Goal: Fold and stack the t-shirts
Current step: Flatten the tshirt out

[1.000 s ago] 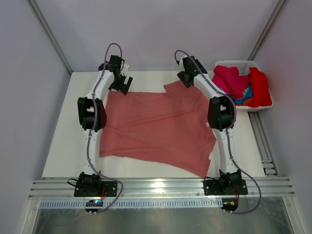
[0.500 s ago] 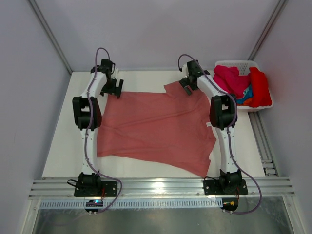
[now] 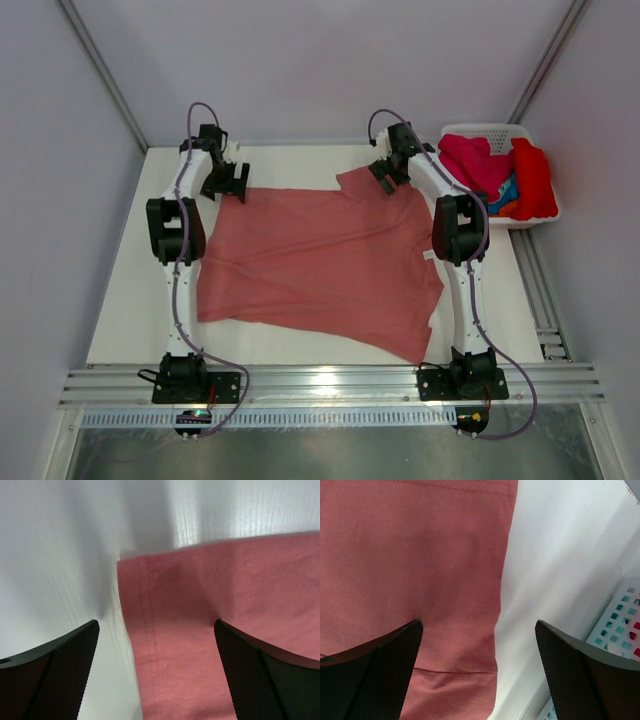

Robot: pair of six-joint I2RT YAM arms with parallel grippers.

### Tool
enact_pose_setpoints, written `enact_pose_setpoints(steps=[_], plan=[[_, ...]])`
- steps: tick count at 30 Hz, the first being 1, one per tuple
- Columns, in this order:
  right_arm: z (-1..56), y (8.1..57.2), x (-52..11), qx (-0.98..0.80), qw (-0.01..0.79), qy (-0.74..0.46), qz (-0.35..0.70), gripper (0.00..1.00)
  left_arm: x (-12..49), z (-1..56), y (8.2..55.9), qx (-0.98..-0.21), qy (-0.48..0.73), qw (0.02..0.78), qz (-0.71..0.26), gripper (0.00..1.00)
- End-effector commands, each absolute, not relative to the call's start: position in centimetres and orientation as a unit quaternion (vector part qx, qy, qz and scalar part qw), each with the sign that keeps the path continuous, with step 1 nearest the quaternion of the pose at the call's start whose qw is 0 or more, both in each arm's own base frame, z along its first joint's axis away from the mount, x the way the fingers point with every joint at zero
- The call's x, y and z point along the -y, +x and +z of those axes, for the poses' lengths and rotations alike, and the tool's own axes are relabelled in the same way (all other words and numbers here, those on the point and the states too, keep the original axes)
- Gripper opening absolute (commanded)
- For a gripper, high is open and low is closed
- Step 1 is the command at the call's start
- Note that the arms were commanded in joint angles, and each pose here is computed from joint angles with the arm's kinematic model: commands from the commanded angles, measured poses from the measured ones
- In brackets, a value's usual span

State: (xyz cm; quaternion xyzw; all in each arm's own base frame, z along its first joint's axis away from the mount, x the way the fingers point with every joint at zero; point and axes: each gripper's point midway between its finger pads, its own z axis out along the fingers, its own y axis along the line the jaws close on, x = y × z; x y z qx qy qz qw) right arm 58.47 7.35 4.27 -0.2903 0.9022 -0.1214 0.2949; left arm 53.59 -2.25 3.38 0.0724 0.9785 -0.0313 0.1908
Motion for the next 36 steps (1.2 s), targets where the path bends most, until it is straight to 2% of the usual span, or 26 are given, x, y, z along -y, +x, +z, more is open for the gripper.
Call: enact_pose_setpoints(steps=[1, 7, 9, 10, 11, 14, 15, 18, 20, 21, 22, 25, 31, 36], plan=[[4.2, 56.8, -8.2, -0.908, 0.269, -0.306, -0.094, 0.98, 3.2, 3.4, 54.7, -0.973, 0.080, 0.207, -0.062, 0.99], [3.7, 56.5, -9.0, -0.908, 0.263, -0.319, -0.071, 0.98, 3.8, 2.6, 54.1, -0.975, 0.076, 0.194, -0.084, 0.99], [3.5, 56.2, -9.2, -0.907, 0.258, -0.326, -0.061, 0.91, 3.9, 2.5, 54.1, -0.974, 0.076, 0.192, -0.087, 0.99], [3.3, 55.9, -9.4, -0.908, 0.253, -0.330, -0.054, 0.87, 4.0, 2.4, 54.1, -0.974, 0.077, 0.191, -0.091, 0.99], [3.1, 55.7, -9.4, -0.908, 0.249, -0.333, -0.052, 0.74, 4.0, 2.4, 54.1, -0.974, 0.078, 0.191, -0.091, 0.99], [2.7, 55.1, -9.6, -0.909, 0.237, -0.339, -0.042, 0.50, 4.3, 2.5, 53.9, -0.974, 0.079, 0.189, -0.099, 0.96], [2.7, 54.7, -10.2, -0.907, 0.236, -0.348, -0.023, 0.47, 4.4, 2.5, 53.8, -0.974, 0.079, 0.188, -0.102, 0.94], [2.3, 53.9, -10.9, -0.906, 0.226, -0.359, 0.001, 0.39, 4.9, 2.5, 53.6, -0.972, 0.082, 0.185, -0.116, 0.79], [2.2, 53.6, -11.0, -0.905, 0.220, -0.363, 0.008, 0.29, 5.1, 2.6, 53.5, -0.972, 0.084, 0.183, -0.122, 0.61], [2.1, 53.5, -11.0, -0.906, 0.218, -0.364, 0.009, 0.13, 5.1, 2.6, 53.4, -0.972, 0.084, 0.183, -0.122, 0.52], [2.0, 53.4, -11.0, -0.905, 0.218, -0.364, 0.007, 0.04, 5.1, 2.6, 53.4, -0.972, 0.084, 0.183, -0.122, 0.30], [2.2, 53.5, -10.9, -0.904, 0.220, -0.366, 0.005, 0.03, 5.1, 2.6, 53.4, -0.971, 0.088, 0.182, -0.124, 0.00], [4.5, 55.5, -10.5, -0.896, 0.257, -0.362, -0.024, 0.03, 5.3, 3.7, 54.1, -0.967, 0.091, 0.199, -0.127, 0.00], [9.0, 57.7, -10.5, -0.882, 0.317, -0.346, -0.047, 0.03, 4.9, 7.1, 55.8, -0.958, 0.091, 0.244, -0.117, 0.00]])
